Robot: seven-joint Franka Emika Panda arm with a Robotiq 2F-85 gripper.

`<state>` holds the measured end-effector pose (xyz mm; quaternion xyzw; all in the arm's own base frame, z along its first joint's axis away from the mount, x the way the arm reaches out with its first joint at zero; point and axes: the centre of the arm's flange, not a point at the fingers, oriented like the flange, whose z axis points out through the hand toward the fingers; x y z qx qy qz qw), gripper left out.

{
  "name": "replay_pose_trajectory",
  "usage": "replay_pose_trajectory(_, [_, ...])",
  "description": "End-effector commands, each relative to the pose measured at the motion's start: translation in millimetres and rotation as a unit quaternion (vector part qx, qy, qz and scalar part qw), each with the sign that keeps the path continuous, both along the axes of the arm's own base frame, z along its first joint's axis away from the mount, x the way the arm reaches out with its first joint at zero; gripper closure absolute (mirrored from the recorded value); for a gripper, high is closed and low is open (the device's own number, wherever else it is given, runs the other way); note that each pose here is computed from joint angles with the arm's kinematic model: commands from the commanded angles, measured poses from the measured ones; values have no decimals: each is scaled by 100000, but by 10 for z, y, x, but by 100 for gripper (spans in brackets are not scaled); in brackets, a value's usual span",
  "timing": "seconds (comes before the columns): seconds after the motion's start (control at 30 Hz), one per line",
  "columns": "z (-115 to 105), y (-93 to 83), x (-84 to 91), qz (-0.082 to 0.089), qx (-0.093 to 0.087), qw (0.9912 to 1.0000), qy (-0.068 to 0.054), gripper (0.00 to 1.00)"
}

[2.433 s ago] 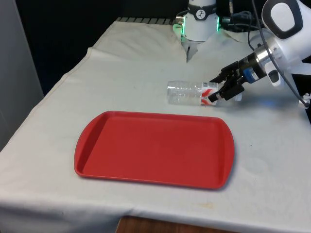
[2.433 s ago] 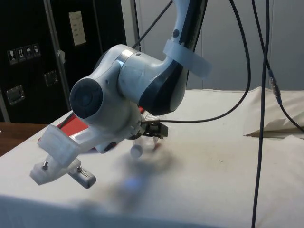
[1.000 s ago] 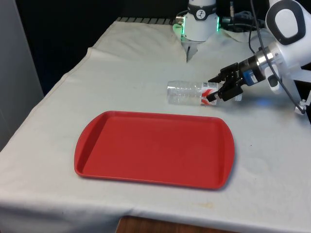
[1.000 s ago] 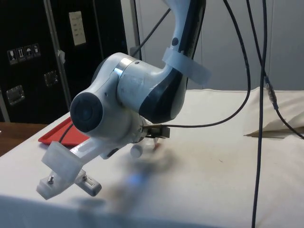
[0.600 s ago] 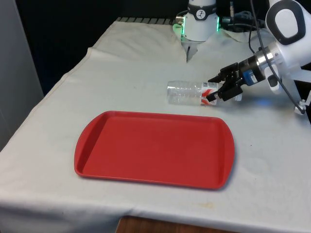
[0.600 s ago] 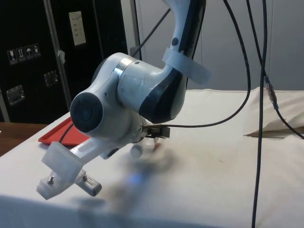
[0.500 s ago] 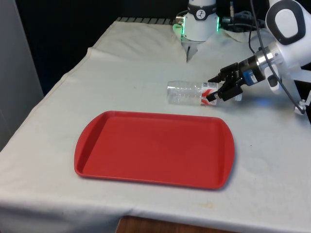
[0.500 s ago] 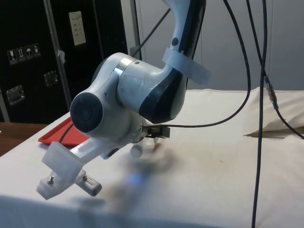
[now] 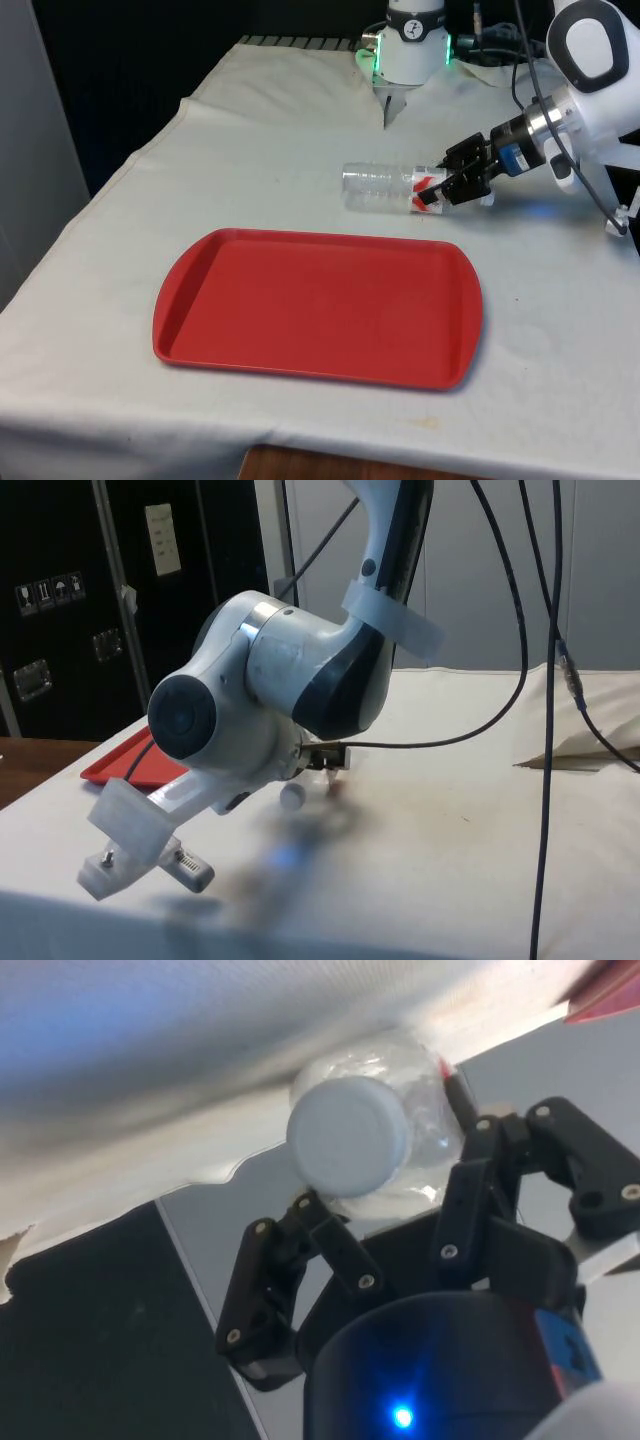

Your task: Place the bottle upright on the tray.

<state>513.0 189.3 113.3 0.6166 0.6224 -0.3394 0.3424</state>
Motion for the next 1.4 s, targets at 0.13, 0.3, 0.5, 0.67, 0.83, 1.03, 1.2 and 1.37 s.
replay_pose_trajectory(0.13, [12, -4, 2, -44, -157, 100000, -11, 57])
replay_pose_trajectory(0.3, [6, 0, 1, -54, -164, 100000, -33, 66])
replay_pose_trajectory(0.5, [40, -4, 20, -262, -191, 99999, -12, 67])
replay_pose_trajectory(0.67, [60, -6, 39, -257, -221, 99999, -273, 67])
replay_pose_trajectory(0.83, [219, -8, 61, -581, 754, 99995, -308, 67])
replay_pose_trajectory(1.03, [304, -4, 67, -710, 1119, 99990, -457, 67])
replay_pose_trajectory(1.2, [393, -3, 81, -900, 1521, 99982, -647, 67])
replay_pose_trajectory(1.37, [462, -4, 94, -1050, 1812, 99974, -868, 67])
